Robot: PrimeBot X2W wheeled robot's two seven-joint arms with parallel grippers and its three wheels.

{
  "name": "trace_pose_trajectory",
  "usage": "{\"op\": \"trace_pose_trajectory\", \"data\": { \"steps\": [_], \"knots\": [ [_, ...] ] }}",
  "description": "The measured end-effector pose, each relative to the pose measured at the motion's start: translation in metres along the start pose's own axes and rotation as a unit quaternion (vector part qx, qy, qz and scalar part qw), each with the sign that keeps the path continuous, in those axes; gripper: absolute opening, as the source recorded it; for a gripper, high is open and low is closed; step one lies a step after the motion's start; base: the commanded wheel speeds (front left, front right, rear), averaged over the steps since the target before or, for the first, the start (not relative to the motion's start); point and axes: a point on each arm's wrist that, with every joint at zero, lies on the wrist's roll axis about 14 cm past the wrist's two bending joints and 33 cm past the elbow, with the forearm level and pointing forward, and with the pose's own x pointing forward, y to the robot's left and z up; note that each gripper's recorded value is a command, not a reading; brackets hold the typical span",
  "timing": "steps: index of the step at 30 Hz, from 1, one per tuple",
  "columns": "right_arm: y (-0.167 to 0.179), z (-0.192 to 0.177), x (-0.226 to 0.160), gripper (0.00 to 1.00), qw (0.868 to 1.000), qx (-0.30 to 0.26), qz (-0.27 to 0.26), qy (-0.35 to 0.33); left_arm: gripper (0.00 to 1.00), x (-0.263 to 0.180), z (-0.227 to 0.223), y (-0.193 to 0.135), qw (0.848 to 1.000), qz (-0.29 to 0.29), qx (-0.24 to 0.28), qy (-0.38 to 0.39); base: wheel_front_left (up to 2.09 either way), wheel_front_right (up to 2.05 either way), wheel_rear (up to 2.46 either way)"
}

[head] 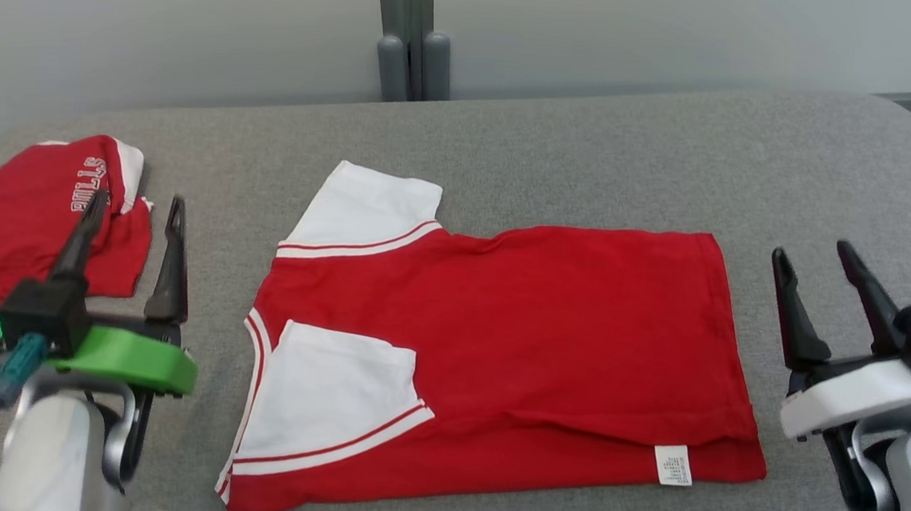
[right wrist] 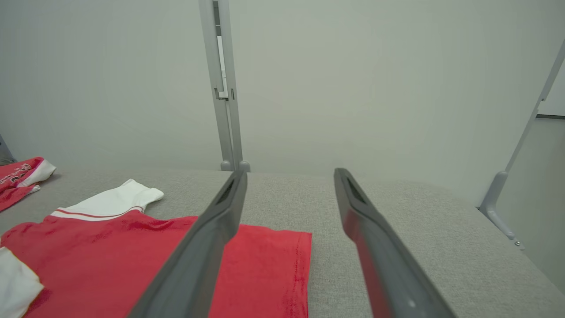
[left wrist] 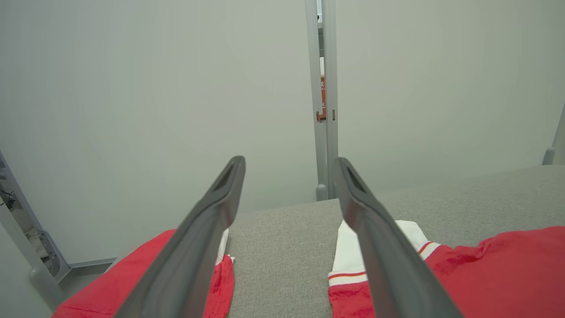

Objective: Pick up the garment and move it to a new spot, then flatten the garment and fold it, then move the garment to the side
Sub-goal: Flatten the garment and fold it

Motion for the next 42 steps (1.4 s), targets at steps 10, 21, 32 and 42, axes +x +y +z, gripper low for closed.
{"op": "trace_pose_trajectory", "data": {
  "steps": [10, 21, 32, 42],
  "knots": [
    [-0.048, -0.048, 0.071, 1.0, 0.992, -0.003, -0.039, 0.12, 1.0, 0.111, -0.013, -0.047, 0.991, -0.12, 0.029, 0.041, 0.0, 0.0, 0.0],
    [-0.032, -0.14, 0.099, 1.0, 0.97, 0.018, -0.023, 0.242, 1.0, 0.166, -0.119, -0.079, 0.964, -0.183, 0.011, 0.195, 0.0, 0.0, 0.0],
    [-0.026, -0.178, 0.099, 1.0, 0.956, 0.024, -0.02, 0.292, 1.0, 0.171, -0.208, -0.091, 0.928, -0.193, 0.003, 0.318, 0.0, 0.0, 0.0],
    [-0.025, -0.183, 0.099, 1.0, 0.955, 0.032, -0.019, 0.295, 1.0, 0.162, -0.241, -0.084, 0.911, -0.181, 0.002, 0.371, 0.0, 0.0, 0.0]
  ]
}}
